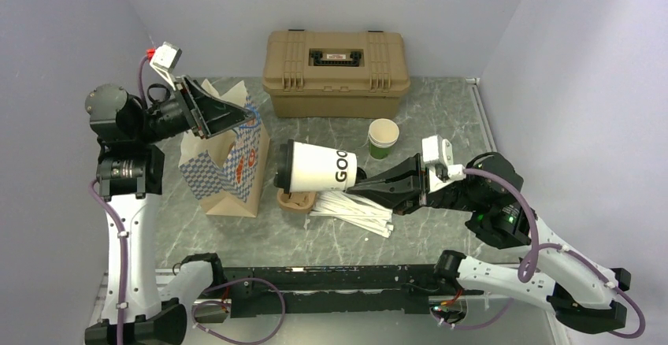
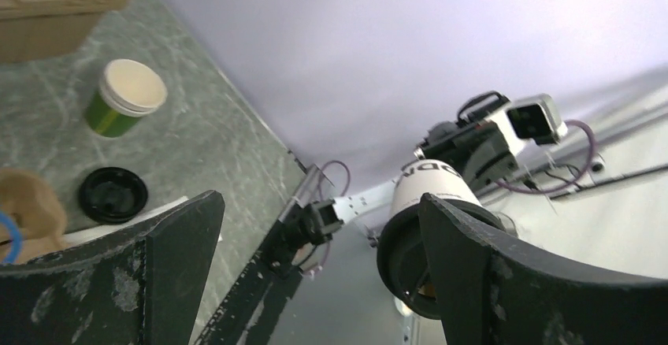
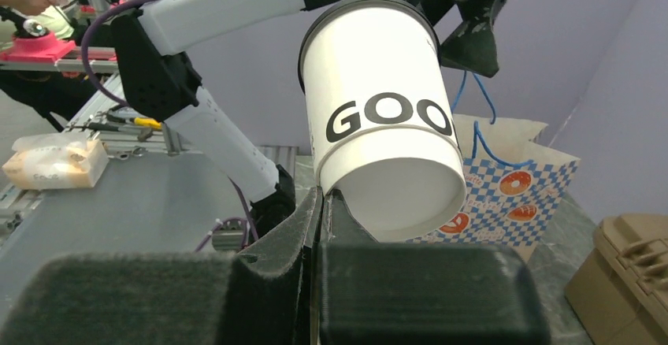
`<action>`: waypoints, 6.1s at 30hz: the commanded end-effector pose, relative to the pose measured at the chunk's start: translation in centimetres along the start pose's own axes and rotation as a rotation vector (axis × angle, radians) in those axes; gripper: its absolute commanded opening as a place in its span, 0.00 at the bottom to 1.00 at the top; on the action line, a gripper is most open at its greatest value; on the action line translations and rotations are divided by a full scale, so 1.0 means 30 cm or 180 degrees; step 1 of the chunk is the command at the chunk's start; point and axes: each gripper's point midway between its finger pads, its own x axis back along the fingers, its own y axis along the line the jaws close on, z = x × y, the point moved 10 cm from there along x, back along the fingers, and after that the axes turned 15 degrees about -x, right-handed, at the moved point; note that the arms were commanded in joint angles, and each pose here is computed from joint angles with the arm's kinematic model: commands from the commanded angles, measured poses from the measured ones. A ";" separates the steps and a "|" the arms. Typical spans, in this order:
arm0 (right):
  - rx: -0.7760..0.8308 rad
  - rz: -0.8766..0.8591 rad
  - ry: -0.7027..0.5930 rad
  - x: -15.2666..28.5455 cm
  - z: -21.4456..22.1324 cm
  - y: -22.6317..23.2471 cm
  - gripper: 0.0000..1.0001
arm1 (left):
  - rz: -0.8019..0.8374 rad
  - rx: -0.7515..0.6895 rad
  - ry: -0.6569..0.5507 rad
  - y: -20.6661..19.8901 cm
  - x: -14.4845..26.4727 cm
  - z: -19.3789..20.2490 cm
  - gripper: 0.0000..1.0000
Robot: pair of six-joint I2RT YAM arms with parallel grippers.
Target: Pack the takeout coffee
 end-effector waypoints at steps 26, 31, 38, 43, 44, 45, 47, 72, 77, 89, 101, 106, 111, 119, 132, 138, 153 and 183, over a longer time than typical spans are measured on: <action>0.0143 -0.0131 -0.0321 -0.061 -0.122 0.008 0.00 | 0.1134 -0.0344 0.0494 -0.237 0.001 0.050 0.99; 0.0160 -0.0060 -0.0341 -0.059 -0.123 0.002 0.00 | 0.1194 -0.0390 0.0503 -0.257 0.007 0.048 0.99; 0.0160 -0.0091 -0.0341 -0.067 -0.131 0.003 0.00 | 0.1192 -0.0385 0.0504 -0.258 0.007 0.051 0.99; 0.0181 -0.0101 -0.0364 -0.074 -0.133 0.000 0.00 | 0.1180 -0.0360 0.0510 -0.249 0.002 0.053 0.99; 0.0178 -0.0111 -0.0352 -0.077 -0.130 -0.001 0.00 | 0.1166 -0.0353 0.0510 -0.246 0.000 0.054 0.99; 0.0182 -0.0113 -0.0353 -0.078 -0.132 -0.001 0.00 | 0.1156 -0.0348 0.0512 -0.245 0.000 0.055 0.99; 0.0183 -0.0115 -0.0349 -0.080 -0.130 -0.003 0.00 | 0.1147 -0.0343 0.0514 -0.242 -0.001 0.057 0.99; 0.0142 -0.0040 -0.0328 -0.088 -0.122 -0.014 0.15 | 0.1117 -0.0371 0.0526 -0.230 -0.005 0.068 0.46; 0.0180 0.0229 -0.0364 -0.051 -0.108 -0.024 0.54 | 0.0869 -0.0482 0.0454 -0.232 -0.004 0.060 0.39; 0.0214 0.1603 -0.0325 0.103 -0.045 -0.089 0.68 | -0.0517 -0.1008 0.0336 -0.229 0.028 -0.022 0.35; -0.0018 0.2151 0.0274 0.095 0.120 -0.171 0.65 | -0.2557 -0.1257 0.0529 -0.076 0.061 -0.133 0.28; -0.0081 0.2089 0.0397 0.093 0.177 -0.179 0.65 | -0.3323 -0.1291 0.0731 0.024 0.060 -0.166 0.24; -0.0107 0.2062 0.0506 0.093 0.220 -0.187 0.65 | -0.3601 -0.1174 0.1012 0.123 0.023 -0.160 0.19; -0.0103 0.2098 0.0509 0.097 0.231 -0.191 0.65 | -0.3754 -0.0930 0.1383 0.199 -0.004 -0.121 0.14; -0.0115 0.2068 0.0546 0.095 0.240 -0.191 0.65 | -0.3631 -0.0443 0.1955 0.271 -0.025 0.001 0.07; -0.0113 0.2065 0.0537 0.098 0.238 -0.189 0.65 | -0.3587 -0.0325 0.2102 0.318 -0.043 0.047 0.05; -0.0108 0.2104 0.0534 0.103 0.242 -0.191 0.65 | -0.3520 -0.0157 0.2518 0.485 -0.083 0.133 0.01; -0.0124 0.2124 0.0621 0.089 0.265 -0.205 0.65 | -0.3488 0.0376 0.2982 0.641 -0.037 0.386 0.00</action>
